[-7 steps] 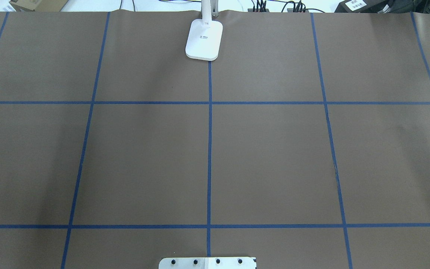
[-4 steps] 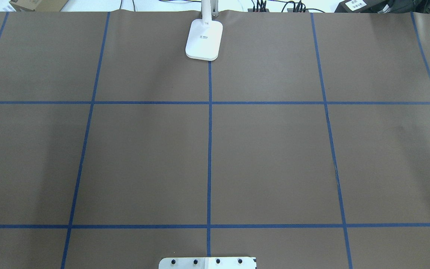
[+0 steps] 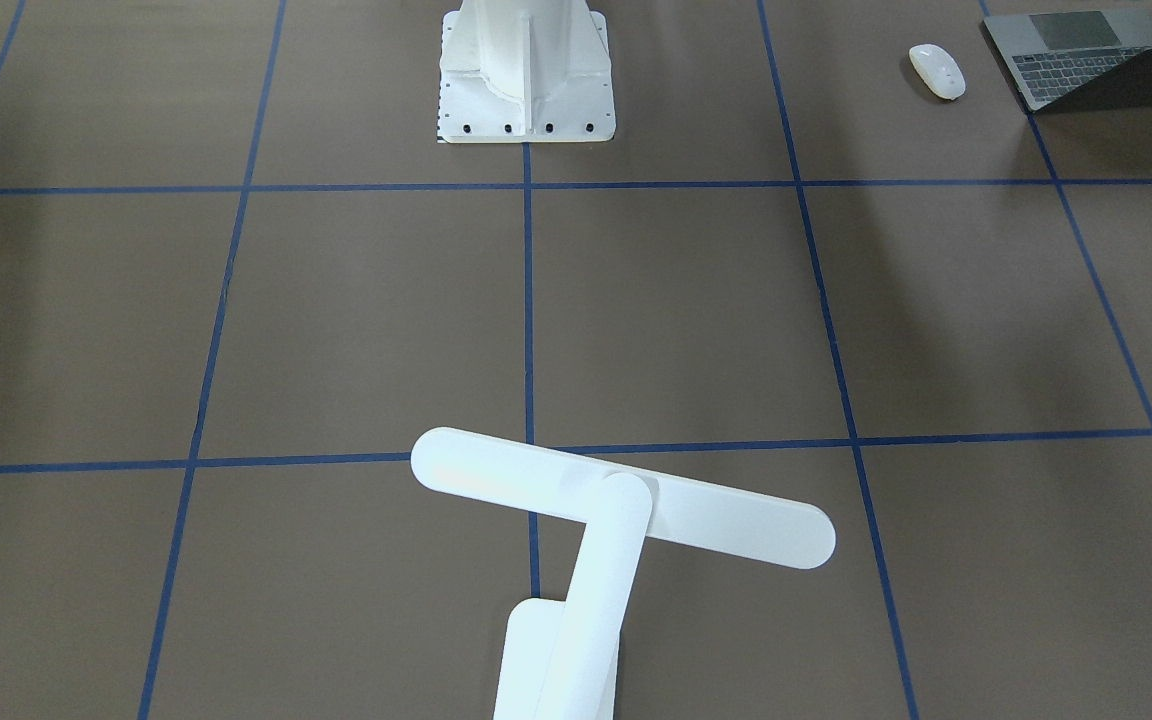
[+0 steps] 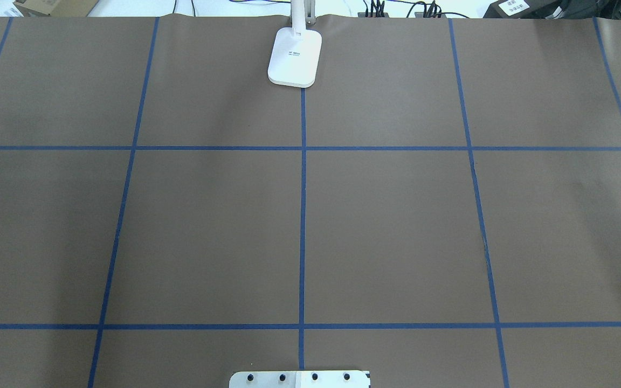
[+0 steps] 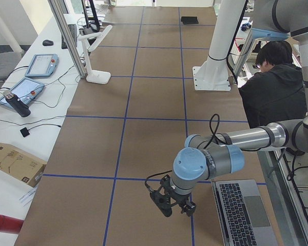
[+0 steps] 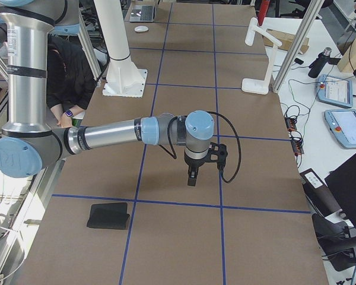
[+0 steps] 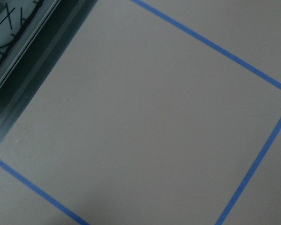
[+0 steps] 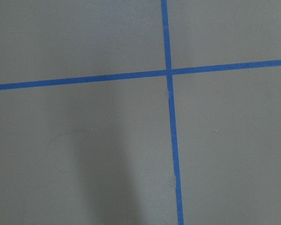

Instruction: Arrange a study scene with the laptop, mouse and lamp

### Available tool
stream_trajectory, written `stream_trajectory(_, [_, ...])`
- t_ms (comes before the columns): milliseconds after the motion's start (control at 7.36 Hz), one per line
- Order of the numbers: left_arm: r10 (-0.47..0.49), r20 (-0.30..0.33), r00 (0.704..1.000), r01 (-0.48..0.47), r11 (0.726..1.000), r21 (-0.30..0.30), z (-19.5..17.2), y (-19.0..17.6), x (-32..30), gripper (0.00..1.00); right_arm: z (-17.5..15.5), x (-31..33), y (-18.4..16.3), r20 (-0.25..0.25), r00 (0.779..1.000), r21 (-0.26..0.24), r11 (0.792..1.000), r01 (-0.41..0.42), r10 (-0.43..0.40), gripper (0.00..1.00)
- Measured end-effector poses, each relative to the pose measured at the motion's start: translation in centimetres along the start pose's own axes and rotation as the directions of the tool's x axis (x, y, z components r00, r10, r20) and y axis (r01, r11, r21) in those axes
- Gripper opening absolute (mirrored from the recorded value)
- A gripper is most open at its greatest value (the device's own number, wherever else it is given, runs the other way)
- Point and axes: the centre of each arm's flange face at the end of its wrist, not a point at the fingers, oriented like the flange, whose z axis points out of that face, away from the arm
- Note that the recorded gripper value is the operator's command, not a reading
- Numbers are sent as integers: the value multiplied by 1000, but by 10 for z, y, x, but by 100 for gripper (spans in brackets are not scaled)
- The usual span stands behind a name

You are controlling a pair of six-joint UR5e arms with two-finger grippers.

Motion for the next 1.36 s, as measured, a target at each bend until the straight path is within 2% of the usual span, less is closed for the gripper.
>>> stream_trajectory(136, [-154,20,988,154,988,-2,4,12,-22,100,0,-2,1,27,1000,-4,1000,-2,2,100])
stream_trajectory(408, [-357,60,932,359,933,-27,21,35,-54,100,3,-2,1,45,999,-11,1000,-9,10,100])
stream_trajectory(680, [-519,104,849,525,850,-45,31,48,-70,99,3,-1,2,50,999,-13,1000,-18,19,100])
stream_trajectory(816, [-556,120,823,564,824,-50,33,50,-74,100,3,-2,2,52,998,-12,1000,-17,18,100])
stream_trajectory(952, [-571,130,811,581,812,-54,35,52,-76,100,2,-3,2,53,998,-11,1000,-16,17,100])
stream_trajectory(1360, [-584,150,798,598,798,-74,45,60,-88,100,1,-4,3,54,998,-9,1000,-12,12,100])
